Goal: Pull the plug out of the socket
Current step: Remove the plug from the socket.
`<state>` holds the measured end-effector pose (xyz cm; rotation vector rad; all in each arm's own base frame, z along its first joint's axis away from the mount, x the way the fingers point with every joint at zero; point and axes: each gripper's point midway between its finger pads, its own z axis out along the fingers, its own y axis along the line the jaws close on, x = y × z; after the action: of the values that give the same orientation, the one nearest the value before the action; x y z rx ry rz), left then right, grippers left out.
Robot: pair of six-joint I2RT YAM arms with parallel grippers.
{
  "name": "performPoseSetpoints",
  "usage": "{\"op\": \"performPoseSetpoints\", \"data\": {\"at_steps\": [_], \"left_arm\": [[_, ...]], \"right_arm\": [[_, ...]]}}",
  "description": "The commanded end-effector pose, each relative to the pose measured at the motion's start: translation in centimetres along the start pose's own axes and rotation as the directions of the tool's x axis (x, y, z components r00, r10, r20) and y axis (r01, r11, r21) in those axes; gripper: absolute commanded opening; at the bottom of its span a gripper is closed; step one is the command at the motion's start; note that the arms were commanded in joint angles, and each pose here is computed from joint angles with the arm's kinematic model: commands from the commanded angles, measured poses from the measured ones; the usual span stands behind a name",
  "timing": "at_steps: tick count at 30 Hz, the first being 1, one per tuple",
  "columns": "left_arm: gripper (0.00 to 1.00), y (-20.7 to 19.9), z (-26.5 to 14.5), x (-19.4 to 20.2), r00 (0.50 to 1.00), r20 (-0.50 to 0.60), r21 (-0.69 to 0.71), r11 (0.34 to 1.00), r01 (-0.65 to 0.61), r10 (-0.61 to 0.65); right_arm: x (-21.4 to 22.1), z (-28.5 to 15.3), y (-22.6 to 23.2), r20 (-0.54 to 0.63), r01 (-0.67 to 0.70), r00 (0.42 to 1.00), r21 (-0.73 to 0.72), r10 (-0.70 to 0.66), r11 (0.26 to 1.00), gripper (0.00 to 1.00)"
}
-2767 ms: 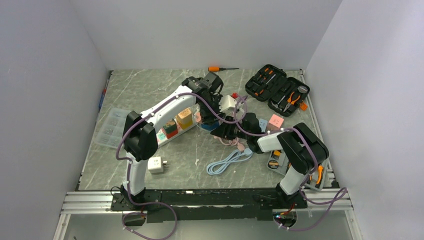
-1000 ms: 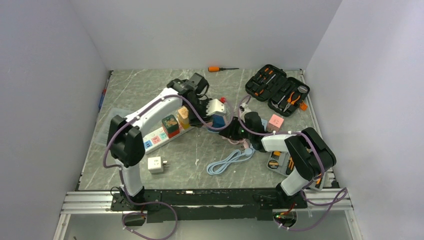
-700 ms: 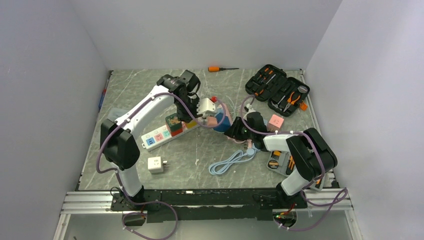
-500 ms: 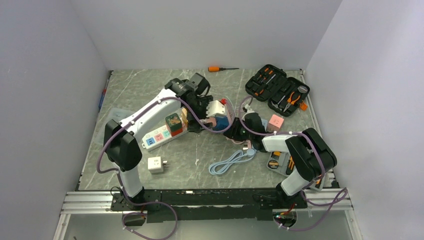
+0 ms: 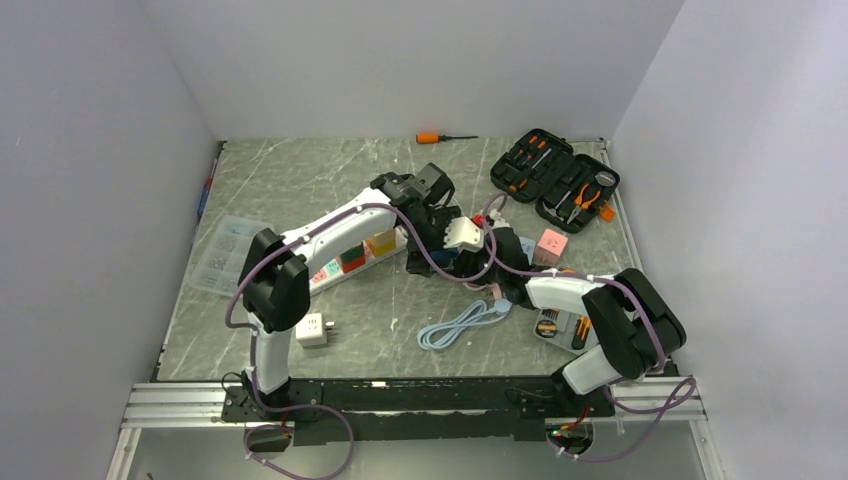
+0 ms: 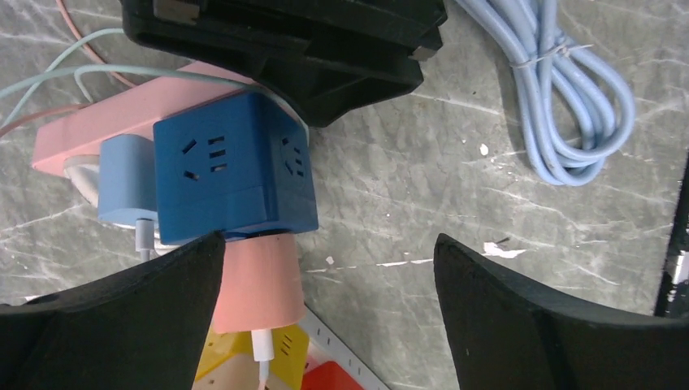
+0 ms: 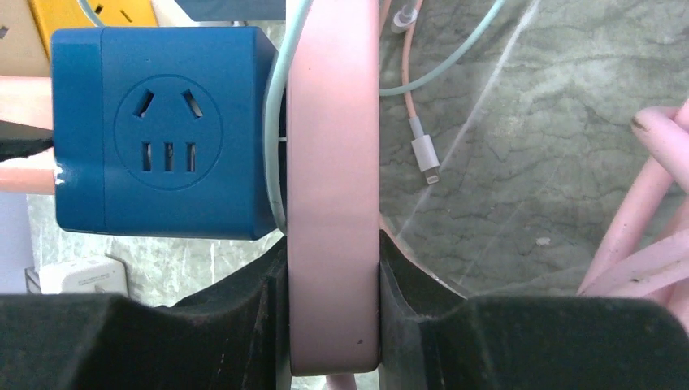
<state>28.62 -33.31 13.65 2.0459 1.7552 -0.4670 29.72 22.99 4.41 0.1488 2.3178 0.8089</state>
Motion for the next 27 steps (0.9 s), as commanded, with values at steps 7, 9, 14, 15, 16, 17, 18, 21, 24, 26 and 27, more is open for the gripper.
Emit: {"op": "performPoseSetpoints", "data": {"at_steps": [7, 9, 14, 15, 16, 17, 18, 21, 24, 26, 27], "left_arm": [[0.99, 4.6, 2.9, 0.4, 0.997, -0.069, -0.137, 0.99, -0.036, 0.027], [0.99, 5.2, 2.8, 0.4, 0.997, -0.077, -0.164, 0.986, -0.035, 0.022], [0.99, 5.8, 2.5, -0.1, 0.998, -0.059, -0.197, 0.98, -0.023, 0.011], [0.99, 5.7, 2.6, 0.0, 0.998, -0.065, -0.19, 0.982, -0.019, 0.007], [0.99, 5.8, 2.7, 0.0, 0.998, -0.067, -0.189, 0.982, -0.012, -0.001], [0.99, 5.7, 2.9, 0.0, 0.998, -0.065, -0.18, 0.984, -0.003, -0.009], [0.99, 5.7, 3.0, 0.0, 0.998, -0.065, -0.173, 0.985, 0.007, -0.018], [0.99, 5.3, 3.7, 0.2, 0.997, -0.068, -0.146, 0.989, 0.028, -0.039], [0.99, 5.3, 4.5, 0.6, 0.995, -0.08, -0.137, 0.989, 0.051, -0.062], [0.99, 5.6, 4.9, 0.8, 0.993, -0.088, -0.147, 0.987, 0.068, -0.082], [0.99, 5.9, 4.9, 0.9, 0.992, -0.09, -0.155, 0.985, 0.076, -0.091]], "right_arm": [[-3.0, -1.0, 3.6, 0.106, 0.042, 0.994, -0.118, -0.03, 0.992, 0.0], [-2.9, -1.0, 3.7, 0.105, 0.044, 0.994, -0.124, -0.031, 0.991, 0.0], [-2.8, -1.0, 4.0, 0.103, 0.047, 0.994, -0.138, -0.033, 0.989, 0.0], [-2.8, -1.0, 4.0, 0.103, 0.046, 0.994, -0.141, -0.032, 0.989, 0.0], [-2.8, -1.0, 4.0, 0.104, 0.048, 0.994, -0.144, -0.033, 0.988, 0.0], [-2.9, -0.9, 4.1, 0.105, 0.047, 0.994, -0.145, -0.032, 0.988, 0.0], [-2.9, -1.0, 4.2, 0.106, 0.048, 0.994, -0.147, -0.032, 0.988, 0.0], [-2.9, -1.0, 4.3, 0.11, 0.051, 0.993, -0.149, -0.035, 0.987, 0.0], [-3.0, -1.1, 4.5, 0.114, 0.057, 0.993, -0.153, -0.04, 0.987, 0.0], [-2.9, -1.1, 4.7, 0.113, 0.062, 0.993, -0.155, -0.045, 0.986, 0.0], [-2.9, -1.0, 4.7, 0.112, 0.063, 0.993, -0.153, -0.046, 0.986, 0.0]]}}
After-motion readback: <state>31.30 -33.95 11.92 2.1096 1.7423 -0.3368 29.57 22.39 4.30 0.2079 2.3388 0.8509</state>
